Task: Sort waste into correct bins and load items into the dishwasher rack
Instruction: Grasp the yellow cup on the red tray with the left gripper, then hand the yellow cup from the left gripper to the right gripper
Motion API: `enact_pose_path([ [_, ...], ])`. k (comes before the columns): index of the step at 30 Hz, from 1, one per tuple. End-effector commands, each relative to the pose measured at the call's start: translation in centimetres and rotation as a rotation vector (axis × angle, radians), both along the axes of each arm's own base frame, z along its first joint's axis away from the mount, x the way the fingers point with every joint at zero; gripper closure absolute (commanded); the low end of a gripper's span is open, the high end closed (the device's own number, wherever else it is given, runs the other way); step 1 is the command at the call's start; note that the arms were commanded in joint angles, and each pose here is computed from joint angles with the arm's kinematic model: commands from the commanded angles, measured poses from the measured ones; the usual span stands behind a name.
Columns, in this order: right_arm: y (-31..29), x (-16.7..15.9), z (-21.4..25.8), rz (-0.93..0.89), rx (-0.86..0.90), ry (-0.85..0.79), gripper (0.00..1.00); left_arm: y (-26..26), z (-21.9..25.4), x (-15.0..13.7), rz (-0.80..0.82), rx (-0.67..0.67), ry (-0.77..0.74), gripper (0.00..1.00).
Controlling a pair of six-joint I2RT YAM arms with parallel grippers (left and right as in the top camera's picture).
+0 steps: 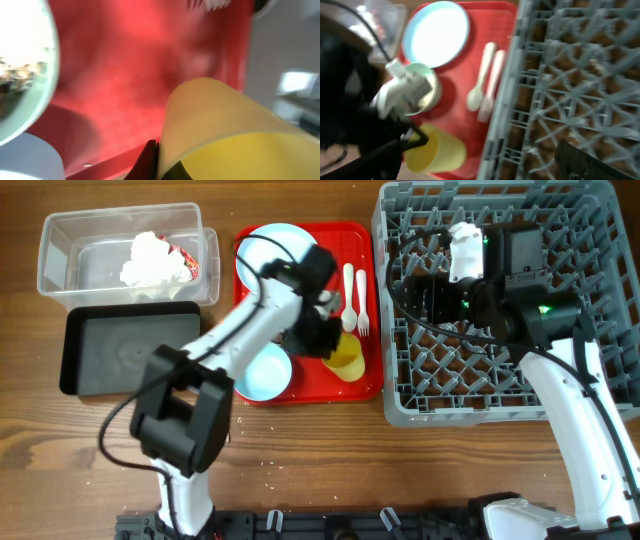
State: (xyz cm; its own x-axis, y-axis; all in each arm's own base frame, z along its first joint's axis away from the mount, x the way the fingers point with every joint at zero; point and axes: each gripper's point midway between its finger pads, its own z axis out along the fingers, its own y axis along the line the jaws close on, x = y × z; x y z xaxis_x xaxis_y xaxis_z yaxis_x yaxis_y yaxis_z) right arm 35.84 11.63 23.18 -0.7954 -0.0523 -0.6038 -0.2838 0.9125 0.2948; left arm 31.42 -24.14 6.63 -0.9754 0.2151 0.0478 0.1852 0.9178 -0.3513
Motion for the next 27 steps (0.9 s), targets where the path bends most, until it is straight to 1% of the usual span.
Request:
enact_pose_path([
  [1, 3.1, -0.9, 1.7, 0.122, 0.168, 0.013, 0.0, -1.1, 7.6, 1.1, 0.017, -0.392, -0.001, 0.96],
  [5, 6.3, -2.0, 3.4, 0.315, 0.328, -0.01, 0.0, -0.9, 13.1, 1.8, -0.01, -0.757, 0.017, 0.96],
  [8, 8.3, -2.3, 4.7, 0.452, 0.451, -0.041, 0.0, 0.1, 15.9, 2.4, -0.007, -0.936, 0.016, 0.96],
  [9, 8.8, -2.3, 5.2, 0.492, 0.491, -0.052, 0.0, 0.4, 16.5, 2.5, 0.0, -0.971, 0.021, 0.96],
  [12, 9.7, -2.2, 6.0, 0.571, 0.565, -0.078, 0.0, 0.5, 17.8, 2.6, -0.004, -1.043, 0.026, 0.96],
  [16, 10.3, -2.3, 6.1, 0.63, 0.627, -0.074, 0.0, 0.4, 19.3, 2.5, -0.035, -1.131, 0.019, 0.96],
  [22, 11.2, -2.8, 6.0, 0.669, 0.657, -0.052, 0.02, 0.3, 19.4, 2.8, -0.052, -1.142, -0.003, 0.96],
  [23, 11.5, -3.0, 5.9, 0.678, 0.657, -0.05, 0.05, 0.3, 19.5, 2.8, -0.052, -1.142, -0.003, 0.96],
  [25, 12.1, -3.3, 5.9, 0.693, 0.652, -0.048, 0.1, 0.3, 19.5, 2.8, -0.052, -1.142, -0.003, 0.96],
  [27, 12.7, -3.4, 5.7, 0.695, 0.633, -0.05, 0.21, 0.3, 19.5, 2.8, -0.052, -1.142, -0.003, 0.96],
])
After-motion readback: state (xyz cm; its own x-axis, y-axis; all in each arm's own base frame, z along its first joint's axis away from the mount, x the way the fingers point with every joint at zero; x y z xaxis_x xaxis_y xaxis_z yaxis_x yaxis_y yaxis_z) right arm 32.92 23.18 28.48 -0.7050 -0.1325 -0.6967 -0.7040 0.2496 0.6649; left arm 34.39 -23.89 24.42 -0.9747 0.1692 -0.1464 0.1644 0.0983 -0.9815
